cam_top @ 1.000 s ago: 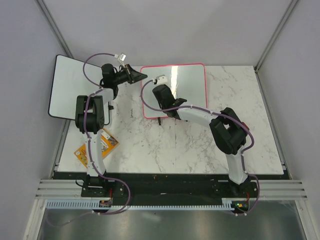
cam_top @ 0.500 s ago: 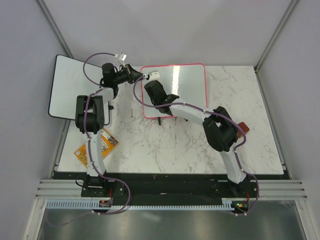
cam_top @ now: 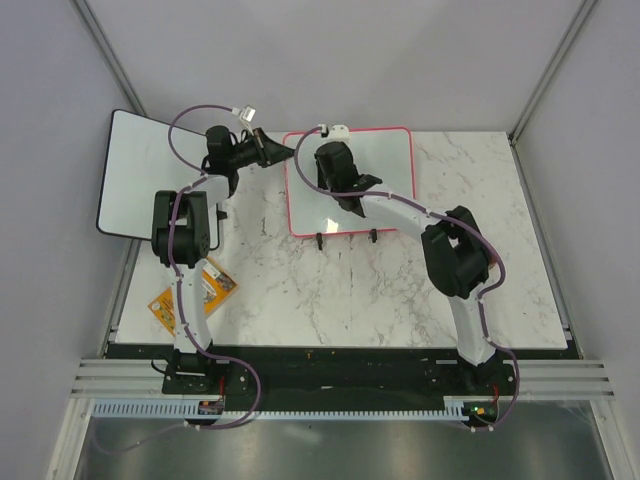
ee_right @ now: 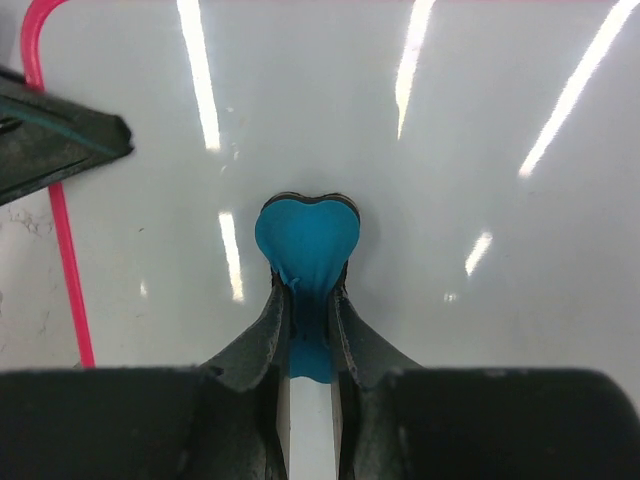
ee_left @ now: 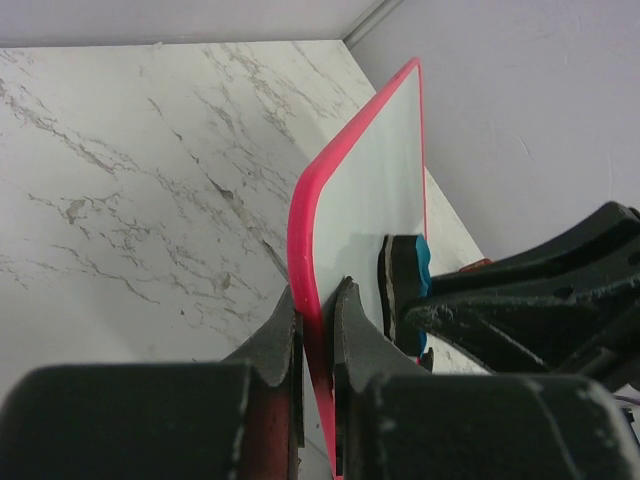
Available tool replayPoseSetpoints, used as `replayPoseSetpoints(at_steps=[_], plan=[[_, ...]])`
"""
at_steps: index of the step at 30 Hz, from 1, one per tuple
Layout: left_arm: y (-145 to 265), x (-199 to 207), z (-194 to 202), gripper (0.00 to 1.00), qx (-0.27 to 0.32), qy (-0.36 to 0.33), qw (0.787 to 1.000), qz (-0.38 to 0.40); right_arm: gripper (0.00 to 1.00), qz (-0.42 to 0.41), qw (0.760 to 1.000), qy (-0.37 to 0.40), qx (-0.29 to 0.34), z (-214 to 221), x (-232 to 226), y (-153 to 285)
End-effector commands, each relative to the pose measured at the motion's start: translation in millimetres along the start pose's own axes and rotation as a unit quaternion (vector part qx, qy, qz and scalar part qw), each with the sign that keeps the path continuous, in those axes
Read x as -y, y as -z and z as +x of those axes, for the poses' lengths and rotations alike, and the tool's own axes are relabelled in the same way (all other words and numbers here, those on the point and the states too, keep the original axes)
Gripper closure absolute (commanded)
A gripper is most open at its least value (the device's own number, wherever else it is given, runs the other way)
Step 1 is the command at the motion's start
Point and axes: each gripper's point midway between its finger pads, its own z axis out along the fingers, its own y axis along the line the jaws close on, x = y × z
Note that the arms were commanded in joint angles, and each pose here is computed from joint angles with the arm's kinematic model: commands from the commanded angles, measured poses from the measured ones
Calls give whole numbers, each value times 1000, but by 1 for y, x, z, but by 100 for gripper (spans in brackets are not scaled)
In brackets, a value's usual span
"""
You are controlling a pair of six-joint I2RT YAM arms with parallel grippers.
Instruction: Erase the whiteboard
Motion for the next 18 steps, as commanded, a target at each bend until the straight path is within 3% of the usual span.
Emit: replayPoseSetpoints(at_steps=[1,8,18], plan=[[-14,-2,17,98,-21,-134,991,22,100,132,991,-21,-24,23,119,-24],[-14,-2,18,98,-19,-127,991,24,100,175,984,-23,-40,35,165,-9],[-13,-4,21,98,-19,-124,992,21,100,117,990,-32,-65,56,144,6]])
